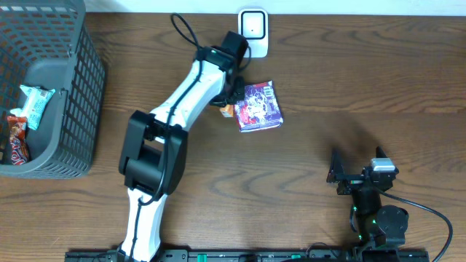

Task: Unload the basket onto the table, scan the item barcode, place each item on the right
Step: 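Grasp the small orange-white package and carry it to the scanner, then release the orange package beside the purple package, then reach into the basket and grasp the mint-green package with the left gripper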

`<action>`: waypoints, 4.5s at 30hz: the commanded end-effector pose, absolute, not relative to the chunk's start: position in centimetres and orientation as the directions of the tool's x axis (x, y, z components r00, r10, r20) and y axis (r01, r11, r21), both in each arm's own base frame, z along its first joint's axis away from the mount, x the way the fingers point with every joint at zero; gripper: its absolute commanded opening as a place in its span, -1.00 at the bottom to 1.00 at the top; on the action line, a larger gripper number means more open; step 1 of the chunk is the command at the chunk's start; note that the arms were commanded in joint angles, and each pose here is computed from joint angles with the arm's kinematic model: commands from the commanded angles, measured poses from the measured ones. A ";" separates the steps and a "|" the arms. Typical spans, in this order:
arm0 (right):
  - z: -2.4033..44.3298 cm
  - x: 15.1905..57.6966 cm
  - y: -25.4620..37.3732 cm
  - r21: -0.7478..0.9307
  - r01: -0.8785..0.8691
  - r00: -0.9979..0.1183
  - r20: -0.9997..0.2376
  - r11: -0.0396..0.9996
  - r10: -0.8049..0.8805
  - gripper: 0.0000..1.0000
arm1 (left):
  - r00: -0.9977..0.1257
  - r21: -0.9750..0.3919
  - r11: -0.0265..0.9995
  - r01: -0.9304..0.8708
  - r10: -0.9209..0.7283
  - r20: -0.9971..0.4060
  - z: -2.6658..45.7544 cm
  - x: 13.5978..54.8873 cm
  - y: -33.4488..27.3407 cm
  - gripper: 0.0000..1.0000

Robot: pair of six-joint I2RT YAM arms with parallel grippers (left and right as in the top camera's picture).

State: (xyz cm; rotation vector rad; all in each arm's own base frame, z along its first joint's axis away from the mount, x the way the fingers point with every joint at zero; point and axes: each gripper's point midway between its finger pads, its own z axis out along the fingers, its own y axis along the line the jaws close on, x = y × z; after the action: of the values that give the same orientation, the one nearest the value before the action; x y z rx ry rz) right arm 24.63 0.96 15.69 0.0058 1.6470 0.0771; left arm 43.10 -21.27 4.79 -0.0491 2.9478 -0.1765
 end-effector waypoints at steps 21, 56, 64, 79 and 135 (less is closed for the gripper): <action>15.6 24.6 0.5 0.064 -0.021 -0.077 -0.995 0.998 0.062 0.99 | -0.971 -0.165 0.977 0.137 0.100 -0.216 4.8 43.4 -23.2 -0.68; 15.6 24.6 0.5 0.064 -0.021 -0.078 -0.995 0.998 0.062 0.99 | -0.631 -0.101 0.913 -0.395 -0.350 -0.692 28.1 47.2 4.5 0.36; 15.6 24.6 0.5 0.064 -0.021 -0.078 -0.995 0.998 0.062 0.99 | -0.474 -0.318 0.848 -0.424 -0.507 -0.720 32.7 45.5 12.9 0.40; 15.6 24.6 0.5 0.064 -0.021 -0.078 -0.995 0.998 0.062 0.99 | -0.280 -0.406 0.767 -0.498 -0.585 -0.761 36.7 42.9 19.7 0.26; 15.6 24.6 0.5 0.064 -0.021 -0.078 -0.995 0.998 0.062 0.99 | -0.790 -0.569 0.821 0.055 -0.313 -0.528 27.6 40.2 7.5 -0.85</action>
State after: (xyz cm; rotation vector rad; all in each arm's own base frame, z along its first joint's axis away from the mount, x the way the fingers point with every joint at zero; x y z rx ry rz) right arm 24.63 0.96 15.69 0.0058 1.6470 0.0771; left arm 40.22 10.52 25.98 -0.3704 2.4387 -0.6030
